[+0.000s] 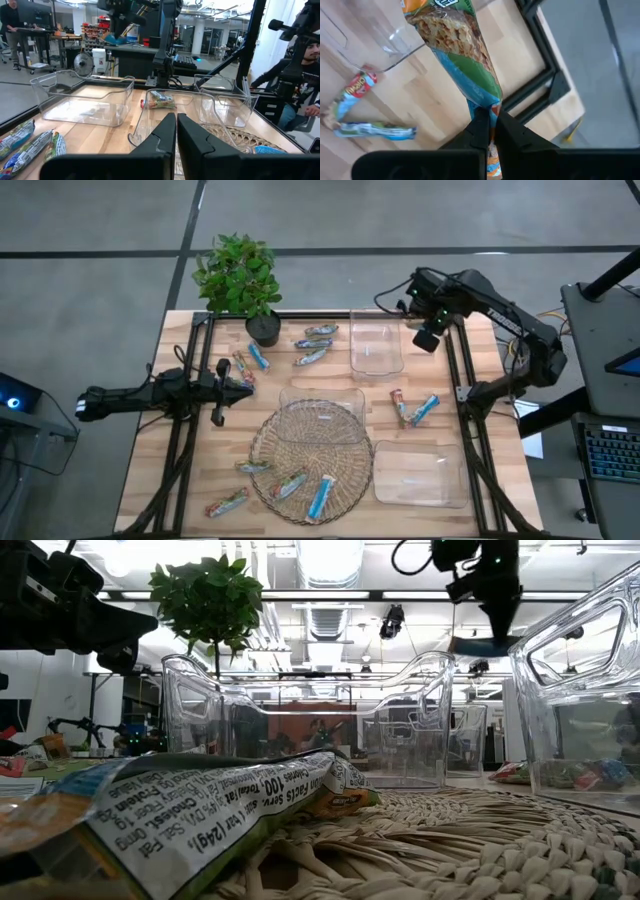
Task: Pick and place Granola Bars by type
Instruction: Put the yellow granola bar into the top transparent bin
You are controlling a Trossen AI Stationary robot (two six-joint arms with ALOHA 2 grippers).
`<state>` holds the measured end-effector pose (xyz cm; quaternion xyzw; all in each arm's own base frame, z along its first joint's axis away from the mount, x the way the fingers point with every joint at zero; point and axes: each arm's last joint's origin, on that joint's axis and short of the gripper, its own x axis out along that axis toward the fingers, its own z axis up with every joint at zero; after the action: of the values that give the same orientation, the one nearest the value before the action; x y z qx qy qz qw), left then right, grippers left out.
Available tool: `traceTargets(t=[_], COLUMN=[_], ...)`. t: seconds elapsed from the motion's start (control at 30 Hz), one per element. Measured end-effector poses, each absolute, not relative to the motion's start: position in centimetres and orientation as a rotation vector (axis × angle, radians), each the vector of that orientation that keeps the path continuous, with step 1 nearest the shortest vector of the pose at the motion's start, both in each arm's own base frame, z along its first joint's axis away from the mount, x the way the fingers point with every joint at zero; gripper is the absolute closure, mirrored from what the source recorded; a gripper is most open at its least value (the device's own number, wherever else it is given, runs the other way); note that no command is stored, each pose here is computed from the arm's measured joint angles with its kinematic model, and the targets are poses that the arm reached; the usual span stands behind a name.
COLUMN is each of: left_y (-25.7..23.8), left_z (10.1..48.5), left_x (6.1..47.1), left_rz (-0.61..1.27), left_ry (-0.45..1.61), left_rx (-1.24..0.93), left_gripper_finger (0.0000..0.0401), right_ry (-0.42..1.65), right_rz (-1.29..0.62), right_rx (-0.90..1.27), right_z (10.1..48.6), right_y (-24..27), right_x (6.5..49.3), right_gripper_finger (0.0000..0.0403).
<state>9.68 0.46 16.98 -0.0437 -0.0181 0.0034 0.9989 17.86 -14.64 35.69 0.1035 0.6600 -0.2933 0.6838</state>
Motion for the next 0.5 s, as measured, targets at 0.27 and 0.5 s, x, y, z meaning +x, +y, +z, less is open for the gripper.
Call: traceTargets(t=[0.27,0.5], left_y=[0.5,0.5], left_z=[17.0,17.0], left_x=[9.7,9.7], left_rz=[0.008,0.007], left_ry=[-0.036,-0.036], left_rx=[-0.087,-0.088], left_gripper_finger=[0.0401,0.0401], right_ry=[1.541,1.488], right_rz=[-0.54,-0.436], right_rx=[0.136,0.097], right_z=[33.9,32.0], right_y=[-16.0,-15.8], right_x=[20.6,24.5], right_gripper_finger=[0.0394,0.0394])
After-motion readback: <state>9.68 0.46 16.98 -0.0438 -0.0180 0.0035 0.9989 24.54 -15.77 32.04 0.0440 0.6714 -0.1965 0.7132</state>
